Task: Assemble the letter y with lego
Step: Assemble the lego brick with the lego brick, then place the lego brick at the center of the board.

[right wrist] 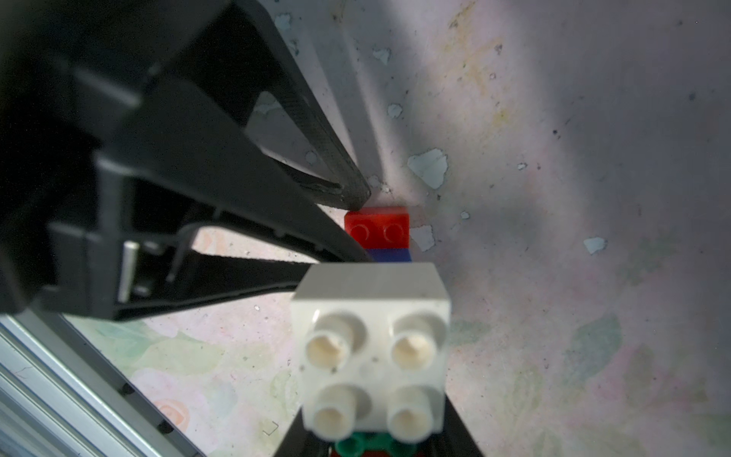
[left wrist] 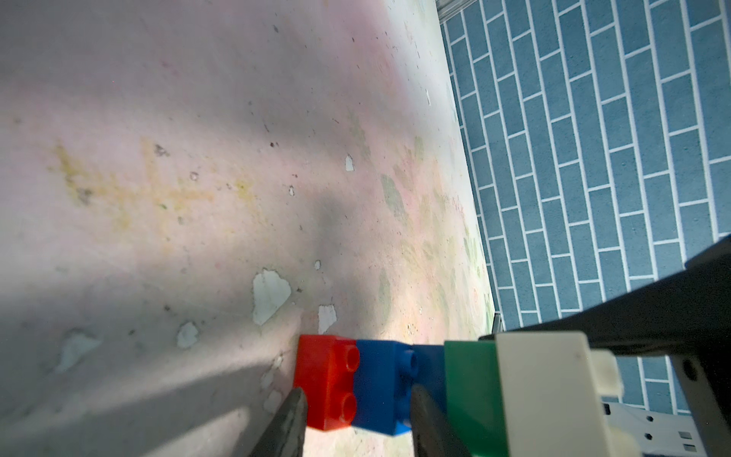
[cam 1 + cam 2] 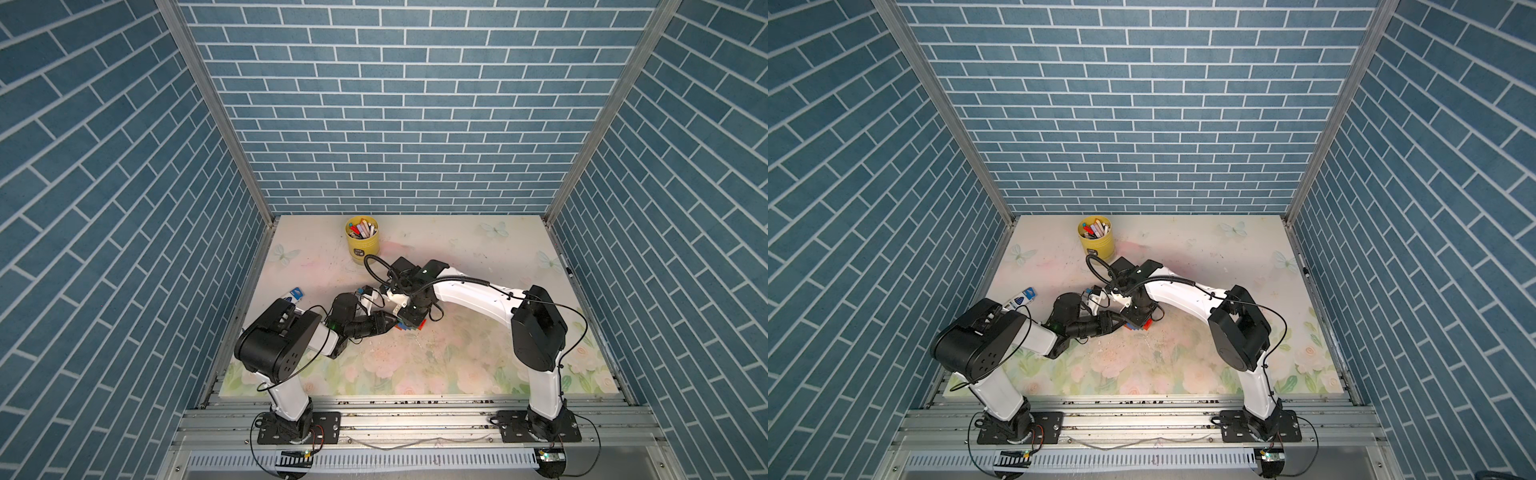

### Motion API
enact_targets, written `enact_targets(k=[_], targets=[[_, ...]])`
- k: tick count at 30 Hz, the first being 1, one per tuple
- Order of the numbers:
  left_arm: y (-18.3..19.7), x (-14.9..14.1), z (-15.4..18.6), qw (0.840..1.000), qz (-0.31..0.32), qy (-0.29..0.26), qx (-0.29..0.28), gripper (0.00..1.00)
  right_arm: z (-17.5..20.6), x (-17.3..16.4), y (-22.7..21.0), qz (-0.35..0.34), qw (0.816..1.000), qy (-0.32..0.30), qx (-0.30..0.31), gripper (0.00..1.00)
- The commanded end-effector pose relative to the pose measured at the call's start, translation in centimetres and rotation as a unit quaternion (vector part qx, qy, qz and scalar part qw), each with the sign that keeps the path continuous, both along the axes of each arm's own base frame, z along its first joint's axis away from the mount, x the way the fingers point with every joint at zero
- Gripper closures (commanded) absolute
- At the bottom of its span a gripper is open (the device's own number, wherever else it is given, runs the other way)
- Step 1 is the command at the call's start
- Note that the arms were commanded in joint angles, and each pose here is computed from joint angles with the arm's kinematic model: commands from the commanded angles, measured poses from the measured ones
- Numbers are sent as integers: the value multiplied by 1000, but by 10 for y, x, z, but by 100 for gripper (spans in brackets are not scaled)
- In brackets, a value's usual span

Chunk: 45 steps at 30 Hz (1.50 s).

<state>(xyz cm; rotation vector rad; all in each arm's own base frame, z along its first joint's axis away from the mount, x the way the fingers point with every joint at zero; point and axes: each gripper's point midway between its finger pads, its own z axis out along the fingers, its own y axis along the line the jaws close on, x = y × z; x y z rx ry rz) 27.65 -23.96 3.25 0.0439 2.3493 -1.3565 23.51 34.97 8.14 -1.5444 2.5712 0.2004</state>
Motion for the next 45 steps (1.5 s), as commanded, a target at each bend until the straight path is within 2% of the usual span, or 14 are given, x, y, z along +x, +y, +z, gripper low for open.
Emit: enact_targets(k=[1,10,21,24,29,41,45], targets=[[51,-57,-89,975,47,174,130,56,-33,-10,-3,-5,999,29,-33,79],[50,-51,-79,979,52,161,114,55,-34,-11,-4,-5,999,32,-35,79],[47,-46,-60,985,51,134,97,48,-34,-12,-5,-6,999,35,-36,79],[47,-46,-57,986,52,128,90,54,-33,-12,-4,-6,999,34,-35,79],[48,-43,-50,989,59,112,78,53,-36,-13,-6,-7,999,37,-39,79],[66,-48,-47,986,84,115,87,52,-28,-10,0,-6,999,32,-27,79],[73,-51,-40,984,96,115,94,50,-16,-11,7,-10,999,45,7,79]])
